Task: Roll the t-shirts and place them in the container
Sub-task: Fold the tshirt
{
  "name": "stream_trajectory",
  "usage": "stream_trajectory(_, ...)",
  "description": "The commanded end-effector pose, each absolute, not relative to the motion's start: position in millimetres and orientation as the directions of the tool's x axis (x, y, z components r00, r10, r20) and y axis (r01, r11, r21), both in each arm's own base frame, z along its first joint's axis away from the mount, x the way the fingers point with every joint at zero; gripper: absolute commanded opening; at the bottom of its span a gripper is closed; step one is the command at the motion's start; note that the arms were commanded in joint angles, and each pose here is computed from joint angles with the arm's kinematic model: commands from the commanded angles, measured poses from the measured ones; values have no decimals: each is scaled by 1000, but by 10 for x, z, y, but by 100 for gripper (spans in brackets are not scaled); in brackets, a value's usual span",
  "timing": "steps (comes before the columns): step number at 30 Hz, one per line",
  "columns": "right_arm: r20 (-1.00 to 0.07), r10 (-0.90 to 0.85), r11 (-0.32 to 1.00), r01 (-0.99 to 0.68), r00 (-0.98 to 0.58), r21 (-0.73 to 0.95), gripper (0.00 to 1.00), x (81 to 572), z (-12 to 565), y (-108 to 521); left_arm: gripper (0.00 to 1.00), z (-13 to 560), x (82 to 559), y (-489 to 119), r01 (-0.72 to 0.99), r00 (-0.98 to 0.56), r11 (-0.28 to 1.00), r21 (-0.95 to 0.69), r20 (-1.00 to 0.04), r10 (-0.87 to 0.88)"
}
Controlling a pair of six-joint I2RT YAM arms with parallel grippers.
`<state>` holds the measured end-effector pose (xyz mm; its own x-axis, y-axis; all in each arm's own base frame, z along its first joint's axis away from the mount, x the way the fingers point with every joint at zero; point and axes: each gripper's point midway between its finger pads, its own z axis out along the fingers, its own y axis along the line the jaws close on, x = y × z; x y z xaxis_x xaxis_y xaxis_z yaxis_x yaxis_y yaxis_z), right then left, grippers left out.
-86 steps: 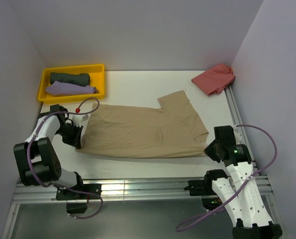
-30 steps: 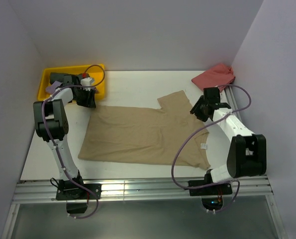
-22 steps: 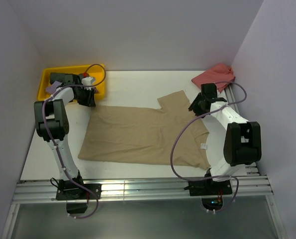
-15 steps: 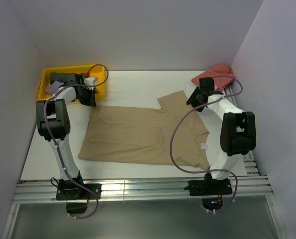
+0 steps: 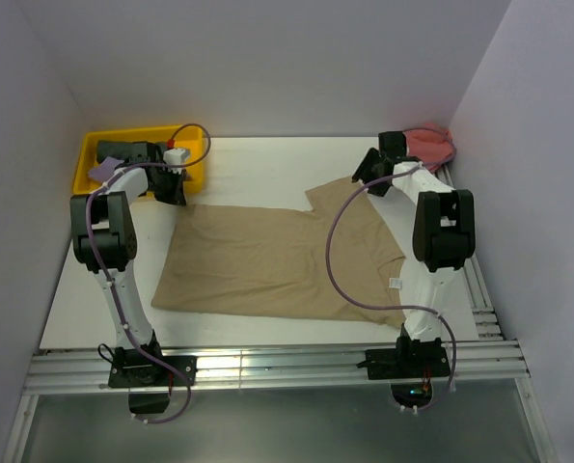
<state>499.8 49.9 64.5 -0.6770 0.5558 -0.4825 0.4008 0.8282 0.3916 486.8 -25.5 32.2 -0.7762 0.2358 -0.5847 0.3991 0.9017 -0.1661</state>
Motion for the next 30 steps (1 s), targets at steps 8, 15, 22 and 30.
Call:
stream_trajectory(8,-522,542,840,427,-658,334,65,5555,638,358,0,734,4973,-313,410,-724,906,-106,-642,253)
stream_trajectory(15,-523,490,866,456,-697,203,63,5629,428,361,0,748,4981,-329,415,-722,905,-98,-641,262)
stream_trajectory(22,-528,402,896,439,-748,60,60,5639,385,504,0,796,4983,-364,423,-718,901,-98,-643,267)
stream_trajectory(30,-513,385,905,422,-768,48,53,5640,343,571,0,761,4975,-390,427,-726,898,-106,-632,270)
